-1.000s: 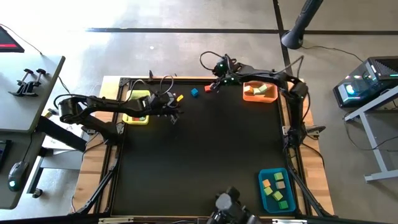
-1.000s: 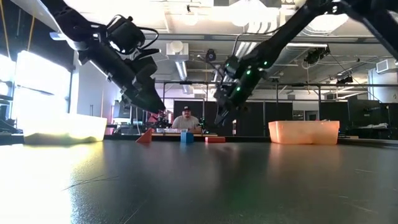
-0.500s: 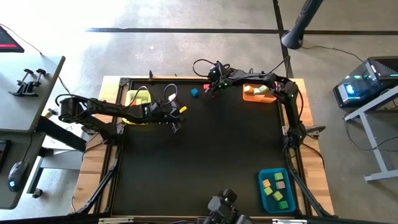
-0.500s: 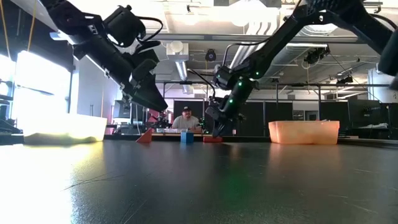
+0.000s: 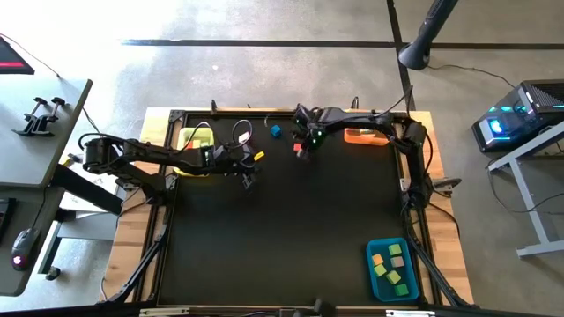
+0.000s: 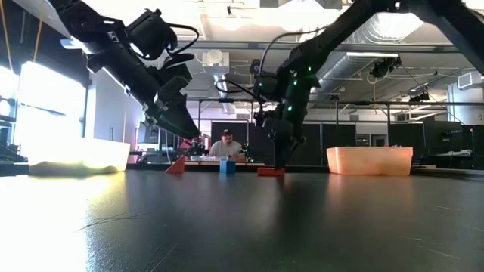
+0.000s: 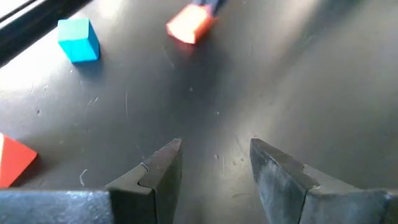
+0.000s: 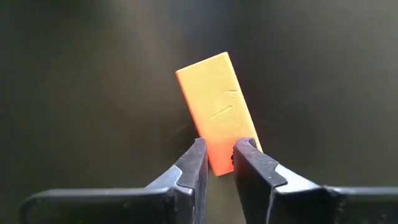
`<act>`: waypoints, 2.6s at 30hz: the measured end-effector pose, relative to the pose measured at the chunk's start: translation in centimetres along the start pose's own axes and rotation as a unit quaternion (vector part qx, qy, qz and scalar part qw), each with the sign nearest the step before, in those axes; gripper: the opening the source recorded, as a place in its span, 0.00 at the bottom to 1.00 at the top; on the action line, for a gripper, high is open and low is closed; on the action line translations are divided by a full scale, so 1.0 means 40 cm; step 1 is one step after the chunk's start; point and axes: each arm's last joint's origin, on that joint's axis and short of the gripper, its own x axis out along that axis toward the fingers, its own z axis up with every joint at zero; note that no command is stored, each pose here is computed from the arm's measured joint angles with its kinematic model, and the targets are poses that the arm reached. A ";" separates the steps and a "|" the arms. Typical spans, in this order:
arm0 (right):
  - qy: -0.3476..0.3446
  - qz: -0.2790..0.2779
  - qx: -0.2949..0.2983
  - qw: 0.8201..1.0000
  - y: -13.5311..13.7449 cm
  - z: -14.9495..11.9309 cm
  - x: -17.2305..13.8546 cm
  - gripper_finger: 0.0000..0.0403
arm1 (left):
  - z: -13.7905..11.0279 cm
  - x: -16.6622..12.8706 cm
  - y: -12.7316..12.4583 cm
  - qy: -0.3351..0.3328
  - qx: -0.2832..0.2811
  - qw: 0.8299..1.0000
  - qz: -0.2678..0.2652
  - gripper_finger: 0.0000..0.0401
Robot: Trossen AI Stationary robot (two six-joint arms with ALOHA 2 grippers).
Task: Sort blocks by size
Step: Put the orange rectangular block into the yellow bin
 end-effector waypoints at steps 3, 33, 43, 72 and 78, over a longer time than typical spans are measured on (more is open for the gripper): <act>0.000 0.009 -0.036 0.999 0.065 -0.017 -0.016 0.17 | -0.007 -0.001 -0.005 0.010 0.002 1.000 0.006 0.43; -0.352 0.032 -0.020 0.935 0.318 -0.141 0.085 0.63 | 0.009 -0.019 -0.082 -0.070 0.074 0.995 -0.001 0.43; -0.228 -0.083 -0.060 0.968 0.355 -0.092 0.043 0.63 | 0.008 -0.019 -0.084 -0.069 0.076 0.995 -0.002 0.43; -0.350 -0.122 0.103 0.923 0.434 -0.224 0.080 0.63 | 0.003 -0.028 -0.115 -0.077 0.065 0.995 -0.029 0.43; -0.271 -0.170 0.071 0.945 0.420 -0.247 0.055 0.63 | 0.008 -0.028 -0.116 -0.086 0.062 0.994 -0.031 0.43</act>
